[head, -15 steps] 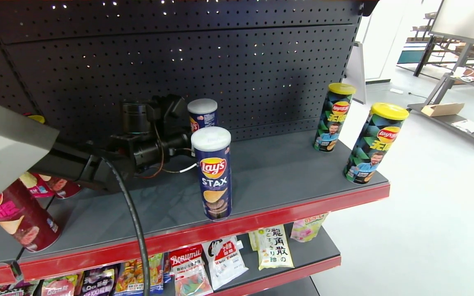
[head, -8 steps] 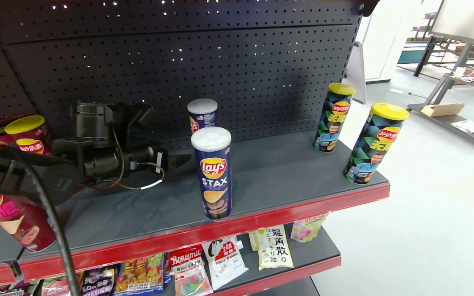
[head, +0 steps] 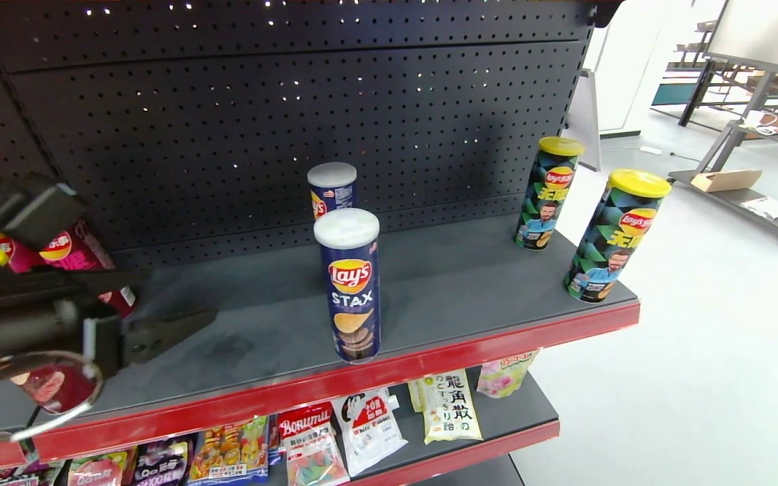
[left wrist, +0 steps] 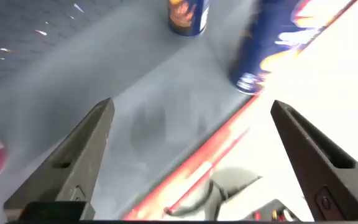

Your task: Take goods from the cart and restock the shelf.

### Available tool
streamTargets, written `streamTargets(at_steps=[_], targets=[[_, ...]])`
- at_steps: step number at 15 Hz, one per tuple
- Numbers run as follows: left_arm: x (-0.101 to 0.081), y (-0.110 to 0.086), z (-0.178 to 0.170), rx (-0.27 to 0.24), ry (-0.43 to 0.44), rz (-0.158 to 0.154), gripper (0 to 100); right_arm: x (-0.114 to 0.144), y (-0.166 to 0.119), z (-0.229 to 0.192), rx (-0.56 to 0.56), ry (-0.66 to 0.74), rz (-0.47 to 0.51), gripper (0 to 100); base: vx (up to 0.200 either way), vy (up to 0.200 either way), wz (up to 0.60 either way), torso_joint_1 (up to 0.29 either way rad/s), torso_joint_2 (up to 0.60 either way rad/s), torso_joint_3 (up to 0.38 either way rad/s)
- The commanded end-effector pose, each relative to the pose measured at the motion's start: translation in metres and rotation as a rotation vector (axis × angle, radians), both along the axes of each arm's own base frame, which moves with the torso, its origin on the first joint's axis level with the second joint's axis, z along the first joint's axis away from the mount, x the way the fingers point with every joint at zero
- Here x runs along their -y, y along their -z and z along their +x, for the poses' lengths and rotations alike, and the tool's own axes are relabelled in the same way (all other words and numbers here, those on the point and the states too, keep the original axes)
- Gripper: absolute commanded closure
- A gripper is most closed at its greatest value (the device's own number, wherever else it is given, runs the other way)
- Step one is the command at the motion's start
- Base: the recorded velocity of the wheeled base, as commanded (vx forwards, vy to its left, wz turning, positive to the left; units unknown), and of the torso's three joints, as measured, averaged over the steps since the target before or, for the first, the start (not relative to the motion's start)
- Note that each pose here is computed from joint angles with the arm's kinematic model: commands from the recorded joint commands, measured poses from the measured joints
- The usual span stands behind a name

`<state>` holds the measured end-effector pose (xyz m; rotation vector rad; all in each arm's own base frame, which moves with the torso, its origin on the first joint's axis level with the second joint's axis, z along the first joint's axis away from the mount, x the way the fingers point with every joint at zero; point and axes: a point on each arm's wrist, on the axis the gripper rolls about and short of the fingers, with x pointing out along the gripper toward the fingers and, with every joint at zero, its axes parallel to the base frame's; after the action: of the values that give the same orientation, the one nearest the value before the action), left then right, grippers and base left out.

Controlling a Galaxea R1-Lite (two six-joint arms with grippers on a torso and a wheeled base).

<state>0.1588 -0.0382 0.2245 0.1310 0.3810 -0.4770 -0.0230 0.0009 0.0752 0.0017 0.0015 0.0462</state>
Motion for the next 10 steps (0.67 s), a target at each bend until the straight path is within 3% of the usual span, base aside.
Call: streamTargets(at_steps=[1,2,4,6,10], targets=[[-0.029,-0.005,-0.129,0.227,-0.110,-0.113,0,0.000,0.000,0.000,-0.002,-0.001,0.000,0,0.000,0.000,0.00,0.000,0.00,0.000],[-0.033,0.004,-0.161,0.251,-0.150,-0.135,0,0.000,0.000,0.000,-0.002,-0.001,0.000,0,0.000,0.000,0.00,0.000,0.00,0.000],[-0.038,0.035,-0.203,0.233,-0.179,-0.128,0,0.000,0.000,0.000,-0.002,-0.001,0.000,0,0.000,0.000,0.00,0.000,0.00,0.000],[-0.039,0.071,-0.218,0.269,-0.177,-0.128,0,0.000,0.000,0.000,-0.002,-0.001,0.000,0,0.000,0.000,0.00,0.000,0.00,0.000],[-0.041,0.075,-0.212,0.262,-0.271,-0.147,0,0.000,0.000,0.000,-0.001,-0.003,-0.005,0,0.000,0.000,0.00,0.000,0.00,0.000]])
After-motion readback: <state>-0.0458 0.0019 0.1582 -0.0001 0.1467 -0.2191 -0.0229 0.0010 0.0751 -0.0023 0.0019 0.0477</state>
